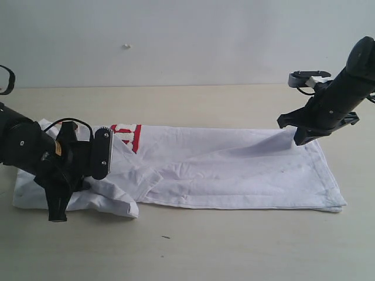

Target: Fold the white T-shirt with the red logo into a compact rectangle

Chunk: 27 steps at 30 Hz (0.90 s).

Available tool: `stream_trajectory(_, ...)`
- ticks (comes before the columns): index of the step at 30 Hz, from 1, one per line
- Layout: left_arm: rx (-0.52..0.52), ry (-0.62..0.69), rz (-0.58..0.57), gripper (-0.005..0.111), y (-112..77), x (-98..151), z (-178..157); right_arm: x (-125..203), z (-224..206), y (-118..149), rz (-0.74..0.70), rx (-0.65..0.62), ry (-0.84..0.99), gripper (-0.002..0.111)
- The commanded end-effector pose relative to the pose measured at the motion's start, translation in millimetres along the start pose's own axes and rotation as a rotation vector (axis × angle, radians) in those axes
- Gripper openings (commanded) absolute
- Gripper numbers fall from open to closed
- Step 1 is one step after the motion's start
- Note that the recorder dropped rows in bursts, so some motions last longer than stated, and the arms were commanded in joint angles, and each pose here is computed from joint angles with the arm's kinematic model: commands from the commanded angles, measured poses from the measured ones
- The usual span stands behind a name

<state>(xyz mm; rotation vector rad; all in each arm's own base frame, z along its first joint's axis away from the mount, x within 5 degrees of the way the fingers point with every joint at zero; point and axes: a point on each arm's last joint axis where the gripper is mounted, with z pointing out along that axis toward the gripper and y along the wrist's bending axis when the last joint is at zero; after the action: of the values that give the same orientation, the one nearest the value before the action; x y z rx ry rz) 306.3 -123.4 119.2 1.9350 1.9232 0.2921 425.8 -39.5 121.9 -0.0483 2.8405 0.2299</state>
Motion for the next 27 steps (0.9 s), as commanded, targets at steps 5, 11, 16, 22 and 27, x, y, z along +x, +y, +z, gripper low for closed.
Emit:
stream_trajectory(5,-0.037,-0.014,0.057,0.0,5.7,-1.2,-6.8,-0.5,-4.4,-1.4,-0.007,0.007,-0.014,0.0)
stream_trajectory(11,-0.148,-0.073,0.034,0.0,20.4,-9.8,-23.3,-0.5,-4.4,-1.4,-0.007,0.007,-0.014,0.0)
stream_trajectory(16,-0.222,-0.124,-0.031,0.001,27.5,-13.9,-27.2,-0.7,-4.4,-1.5,-0.007,0.008,-0.016,0.0)
stream_trajectory(22,-0.255,-0.147,-0.041,0.047,30.5,-15.7,-28.2,-0.8,-4.4,-1.5,-0.007,0.009,-0.018,0.0)
stream_trajectory(27,-0.367,-0.253,-0.177,0.069,41.6,-22.2,-34.1,-0.8,-4.4,-1.5,-0.007,0.009,-0.018,0.0)
